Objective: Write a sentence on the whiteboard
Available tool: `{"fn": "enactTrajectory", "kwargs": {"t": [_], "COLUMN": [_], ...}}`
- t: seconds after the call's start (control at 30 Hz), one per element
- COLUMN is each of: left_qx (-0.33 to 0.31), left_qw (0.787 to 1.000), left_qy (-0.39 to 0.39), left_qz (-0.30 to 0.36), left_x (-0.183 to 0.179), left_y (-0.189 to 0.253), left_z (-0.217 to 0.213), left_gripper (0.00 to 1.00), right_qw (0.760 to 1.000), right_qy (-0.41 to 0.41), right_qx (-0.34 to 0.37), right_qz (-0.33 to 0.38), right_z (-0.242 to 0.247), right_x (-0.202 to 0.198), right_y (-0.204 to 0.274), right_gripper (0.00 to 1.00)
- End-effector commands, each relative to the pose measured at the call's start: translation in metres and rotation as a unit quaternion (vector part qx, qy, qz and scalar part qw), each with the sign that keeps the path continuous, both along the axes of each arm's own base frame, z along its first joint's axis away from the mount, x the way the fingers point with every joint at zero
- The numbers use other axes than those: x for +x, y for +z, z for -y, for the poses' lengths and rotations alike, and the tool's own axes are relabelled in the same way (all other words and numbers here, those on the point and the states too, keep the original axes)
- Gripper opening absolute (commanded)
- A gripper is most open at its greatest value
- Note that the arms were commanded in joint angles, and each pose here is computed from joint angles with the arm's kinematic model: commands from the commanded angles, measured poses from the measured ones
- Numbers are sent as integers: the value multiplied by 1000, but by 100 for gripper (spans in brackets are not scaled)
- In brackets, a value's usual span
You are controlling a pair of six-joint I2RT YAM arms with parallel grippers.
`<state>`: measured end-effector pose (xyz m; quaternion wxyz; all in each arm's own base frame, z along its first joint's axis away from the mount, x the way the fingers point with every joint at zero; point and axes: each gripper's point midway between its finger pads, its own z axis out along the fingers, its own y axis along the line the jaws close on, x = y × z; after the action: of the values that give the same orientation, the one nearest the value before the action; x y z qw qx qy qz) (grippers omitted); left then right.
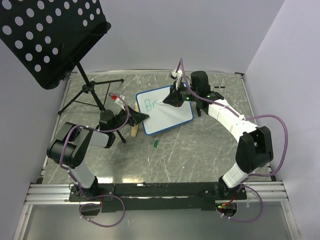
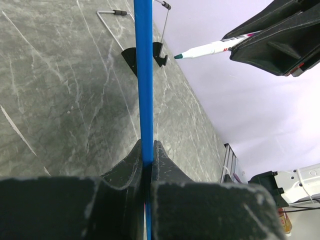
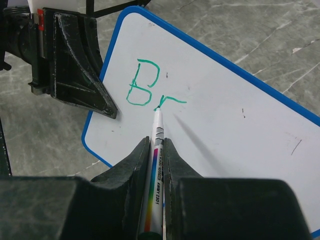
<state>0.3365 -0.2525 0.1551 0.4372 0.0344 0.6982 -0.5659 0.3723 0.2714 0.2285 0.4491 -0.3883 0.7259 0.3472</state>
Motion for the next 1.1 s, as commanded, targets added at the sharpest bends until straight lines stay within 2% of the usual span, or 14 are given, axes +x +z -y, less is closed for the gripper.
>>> {"fn": "enactTrajectory", "kwargs": {"t": [0.0, 0.53, 1.07], "left_qx": [-41, -28, -32], "left_qw": [993, 995, 995], "left_qy": [-10, -2, -3], "left_qz": [110, 95, 96], "left_x": [-4, 2, 0], "left_y": [54, 41, 42], "left_z": [2, 2, 1], "left_gripper": [1, 1, 1], "right_qw": [999, 1000, 999], "right_qy": [2, -6, -36], "right_qx": [14, 12, -18], "right_qz": [33, 19, 5], "right_z": [0, -3, 3], "right_x": [3, 12, 25], "right_y": [18, 4, -17], "right_gripper": [0, 0, 0]}}
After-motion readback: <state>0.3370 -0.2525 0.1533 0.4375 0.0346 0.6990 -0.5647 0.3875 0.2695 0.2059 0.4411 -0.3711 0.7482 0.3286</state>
